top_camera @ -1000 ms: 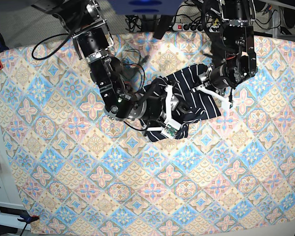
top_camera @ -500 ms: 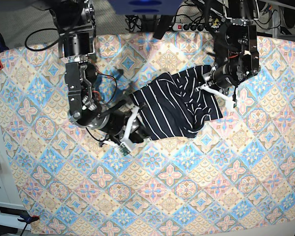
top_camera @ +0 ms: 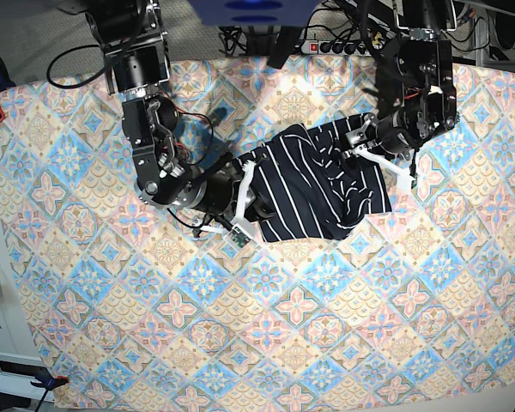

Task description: Fold the T-shirt properly

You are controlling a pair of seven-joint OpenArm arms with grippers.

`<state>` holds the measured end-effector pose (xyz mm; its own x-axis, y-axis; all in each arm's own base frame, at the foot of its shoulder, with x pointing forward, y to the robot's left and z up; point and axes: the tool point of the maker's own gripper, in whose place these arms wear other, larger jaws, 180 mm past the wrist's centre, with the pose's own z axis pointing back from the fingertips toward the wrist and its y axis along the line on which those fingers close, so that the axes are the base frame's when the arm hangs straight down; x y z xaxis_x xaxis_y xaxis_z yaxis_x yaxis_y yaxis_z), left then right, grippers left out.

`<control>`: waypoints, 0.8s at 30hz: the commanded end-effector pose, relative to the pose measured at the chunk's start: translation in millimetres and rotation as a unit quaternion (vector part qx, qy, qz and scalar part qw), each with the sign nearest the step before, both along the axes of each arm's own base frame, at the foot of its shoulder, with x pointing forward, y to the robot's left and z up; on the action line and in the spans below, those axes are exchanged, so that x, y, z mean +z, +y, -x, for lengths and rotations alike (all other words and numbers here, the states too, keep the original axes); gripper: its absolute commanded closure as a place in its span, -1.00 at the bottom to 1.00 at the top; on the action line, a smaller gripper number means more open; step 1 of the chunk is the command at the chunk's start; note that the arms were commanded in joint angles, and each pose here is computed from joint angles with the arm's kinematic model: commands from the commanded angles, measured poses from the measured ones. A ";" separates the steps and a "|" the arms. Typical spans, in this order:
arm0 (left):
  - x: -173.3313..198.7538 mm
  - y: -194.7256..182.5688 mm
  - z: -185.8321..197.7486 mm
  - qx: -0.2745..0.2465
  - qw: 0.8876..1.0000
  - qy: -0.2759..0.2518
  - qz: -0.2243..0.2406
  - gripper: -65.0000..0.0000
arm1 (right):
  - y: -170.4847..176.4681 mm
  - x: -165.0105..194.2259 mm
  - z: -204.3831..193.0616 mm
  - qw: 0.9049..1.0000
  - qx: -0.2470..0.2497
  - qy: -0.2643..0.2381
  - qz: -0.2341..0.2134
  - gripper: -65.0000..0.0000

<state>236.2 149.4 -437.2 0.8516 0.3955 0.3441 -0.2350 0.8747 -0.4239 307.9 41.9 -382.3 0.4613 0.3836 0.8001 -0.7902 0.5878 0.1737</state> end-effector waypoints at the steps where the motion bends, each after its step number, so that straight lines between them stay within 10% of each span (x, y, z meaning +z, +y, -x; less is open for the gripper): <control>1: 8.8 0.6 -8.0 -0.002 1.000 -0.018 0.000 -0.45 | 7.2 15.1 -6.3 1.000 0.004 -0.020 -0.019 0.90; 16: 38.3 48.5 11.9 0.051 0.996 -0.054 -0.040 -0.63 | 10.1 -2.6 1.2 1.000 0.011 0.007 -0.013 0.90; 24: 48.2 53.5 18.2 0.080 0.994 -0.065 -0.036 -0.63 | 50.7 -26.5 44.2 0.994 0.098 0.040 0.007 0.90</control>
